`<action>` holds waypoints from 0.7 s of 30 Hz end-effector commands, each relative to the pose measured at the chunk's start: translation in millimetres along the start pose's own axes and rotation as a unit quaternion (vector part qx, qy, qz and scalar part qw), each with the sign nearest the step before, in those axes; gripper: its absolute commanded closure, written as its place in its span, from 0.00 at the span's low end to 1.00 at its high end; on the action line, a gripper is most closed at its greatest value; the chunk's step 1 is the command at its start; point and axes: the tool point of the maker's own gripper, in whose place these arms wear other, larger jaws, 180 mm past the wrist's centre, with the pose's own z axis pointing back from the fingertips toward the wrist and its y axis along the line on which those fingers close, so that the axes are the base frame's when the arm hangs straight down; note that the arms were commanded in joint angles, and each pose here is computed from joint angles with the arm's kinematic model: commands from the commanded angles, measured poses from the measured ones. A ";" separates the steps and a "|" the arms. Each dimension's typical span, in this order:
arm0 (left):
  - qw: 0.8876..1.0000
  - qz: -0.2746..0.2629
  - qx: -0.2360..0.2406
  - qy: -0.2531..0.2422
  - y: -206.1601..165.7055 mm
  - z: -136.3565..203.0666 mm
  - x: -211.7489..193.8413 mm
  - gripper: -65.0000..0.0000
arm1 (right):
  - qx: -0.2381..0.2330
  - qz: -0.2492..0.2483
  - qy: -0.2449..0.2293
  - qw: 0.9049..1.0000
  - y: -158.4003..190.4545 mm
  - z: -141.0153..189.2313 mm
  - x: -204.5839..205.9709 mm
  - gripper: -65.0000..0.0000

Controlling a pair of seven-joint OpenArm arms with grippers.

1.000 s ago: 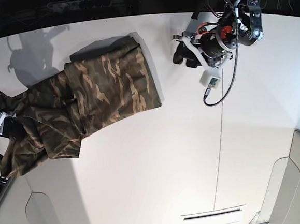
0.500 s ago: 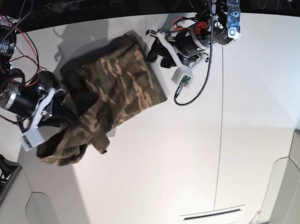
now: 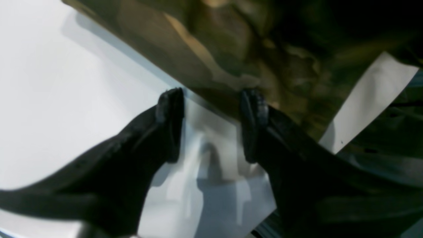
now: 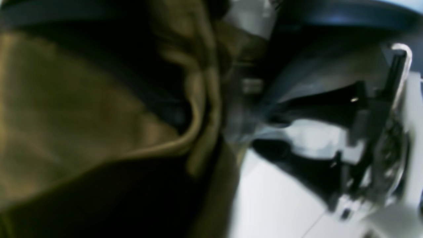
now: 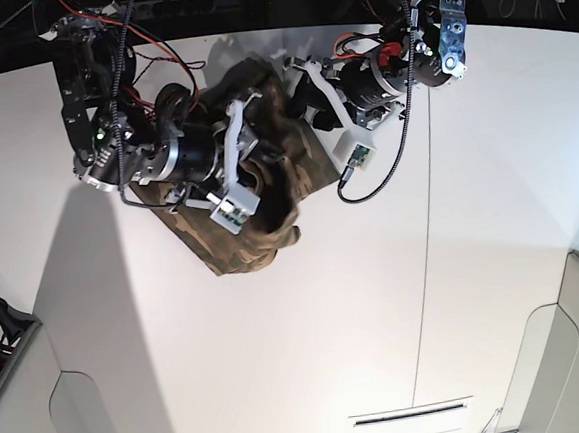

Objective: Fold the T-shirt properly
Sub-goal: 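Grasp the shirt's loose end with the right gripper and lift it, then fold the lifted end over the bundle with the right gripper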

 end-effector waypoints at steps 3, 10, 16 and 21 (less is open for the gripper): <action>1.000 -0.001 -0.006 0.003 -2.5 1.8 2.6 0.52 | 0.020 0.035 -0.021 0.999 20.7 -8.0 16.5 0.42; 0.998 0.032 0.049 0.017 39.6 19.7 -3.8 0.52 | 0.066 0.066 -0.015 0.995 61.6 -20.1 18.7 0.43; 0.993 0.073 0.093 -0.011 86.3 51.5 -0.1 0.52 | 0.106 0.061 -0.056 0.991 85.0 -13.2 41.0 0.43; 0.989 0.106 0.093 -0.049 106.3 76.0 7.7 0.52 | 0.114 0.076 -0.096 0.986 96.1 2.7 62.9 0.43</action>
